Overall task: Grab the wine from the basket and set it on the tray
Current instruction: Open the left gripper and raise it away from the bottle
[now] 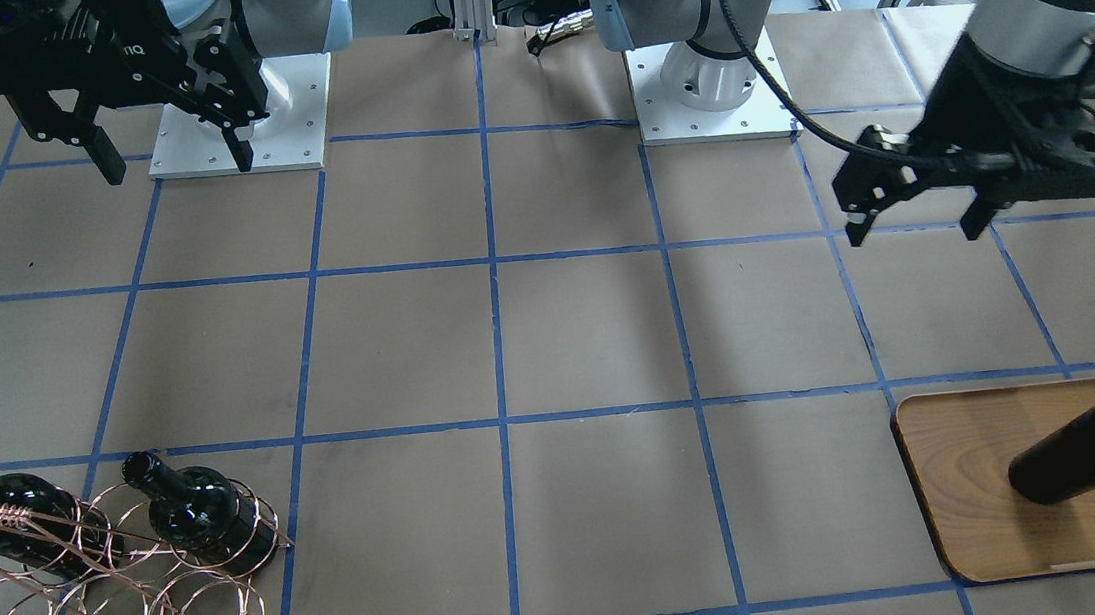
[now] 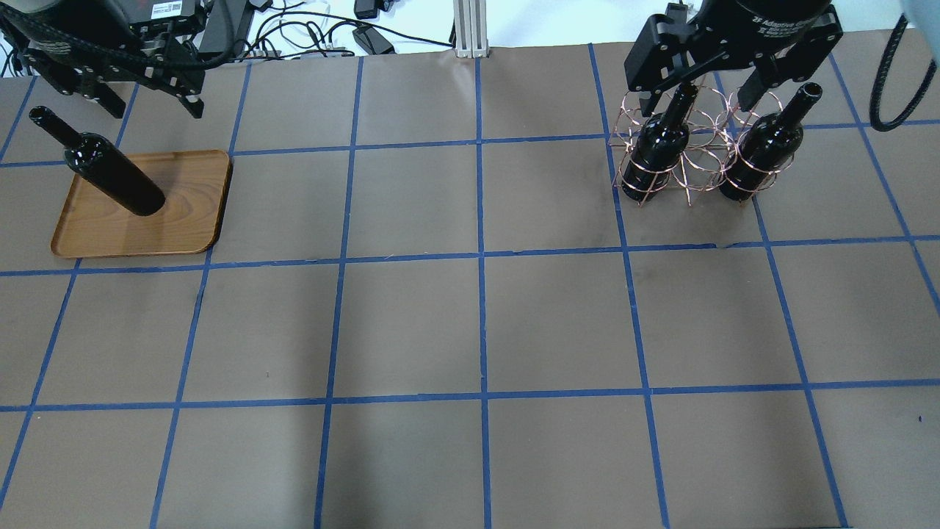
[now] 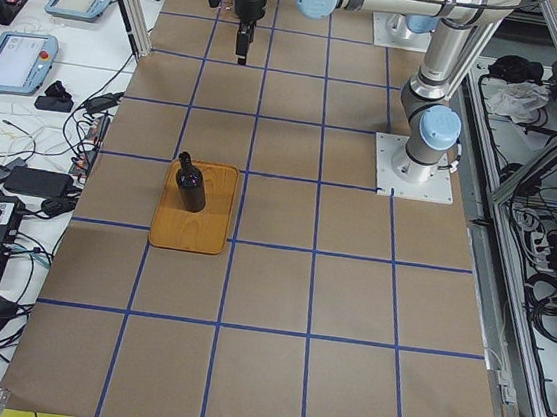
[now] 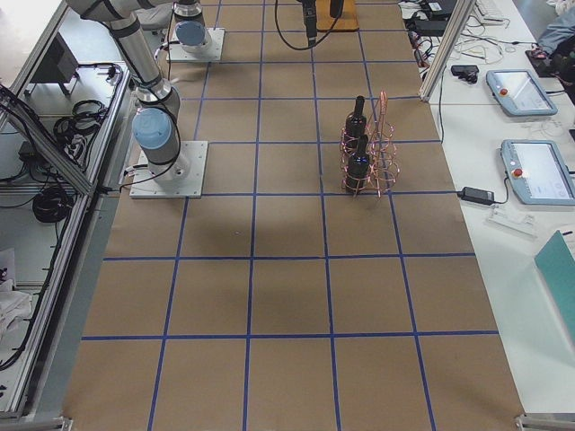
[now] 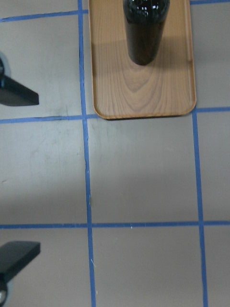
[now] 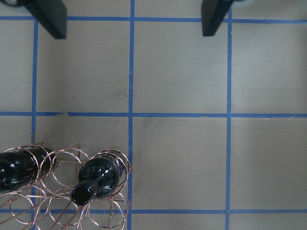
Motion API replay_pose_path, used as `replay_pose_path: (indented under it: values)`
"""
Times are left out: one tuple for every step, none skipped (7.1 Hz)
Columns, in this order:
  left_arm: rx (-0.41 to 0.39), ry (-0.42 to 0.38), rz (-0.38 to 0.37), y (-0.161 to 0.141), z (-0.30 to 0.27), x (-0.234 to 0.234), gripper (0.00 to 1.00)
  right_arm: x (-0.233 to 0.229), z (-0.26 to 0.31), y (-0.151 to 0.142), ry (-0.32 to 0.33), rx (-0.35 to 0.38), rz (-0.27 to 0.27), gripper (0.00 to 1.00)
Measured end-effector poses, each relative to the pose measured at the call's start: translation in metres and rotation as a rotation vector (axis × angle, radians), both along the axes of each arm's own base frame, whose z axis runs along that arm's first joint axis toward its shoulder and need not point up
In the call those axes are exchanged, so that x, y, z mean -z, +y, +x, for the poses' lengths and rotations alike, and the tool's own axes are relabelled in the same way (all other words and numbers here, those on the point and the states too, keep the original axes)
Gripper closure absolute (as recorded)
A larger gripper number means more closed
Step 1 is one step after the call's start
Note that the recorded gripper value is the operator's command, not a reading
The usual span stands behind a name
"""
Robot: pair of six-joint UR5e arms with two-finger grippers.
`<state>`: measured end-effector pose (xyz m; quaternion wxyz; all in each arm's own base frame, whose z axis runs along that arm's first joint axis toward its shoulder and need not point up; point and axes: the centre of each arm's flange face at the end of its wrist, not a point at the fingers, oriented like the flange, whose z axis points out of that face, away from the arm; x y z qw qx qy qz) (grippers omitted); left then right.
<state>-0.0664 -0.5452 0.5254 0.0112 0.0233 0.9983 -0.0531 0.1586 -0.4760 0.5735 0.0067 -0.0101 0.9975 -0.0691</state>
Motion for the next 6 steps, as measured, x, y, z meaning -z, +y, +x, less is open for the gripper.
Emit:
replay_pose_path:
  values:
    - [0.02,0.009,-0.003,0.018,-0.036,-0.001,0.0,0.0,0.0,0.0,0.0,0.0,0.0,0.0]
    - [0.039,0.014,-0.001,0.033,-0.058,0.001,0.0,0.0,0.0,0.0,0.0,0.0,0.0,0.0]
    - [0.046,0.015,-0.005,0.045,-0.067,-0.002,0.0,0.0,0.0,0.0,0.0,0.0,0.0,0.0]
    - [0.047,0.012,-0.012,0.051,-0.069,-0.005,0.0,0.0,0.0,0.0,0.0,0.0,-0.001,0.0]
    - [0.046,0.007,-0.015,0.054,-0.068,-0.007,0.0,0.0,0.0,0.0,0.0,0.0,0.0,0.0]
    - [0.046,0.004,-0.013,0.055,-0.068,-0.006,0.0,0.0,0.0,0.0,0.001,0.0,0.0,0.0]
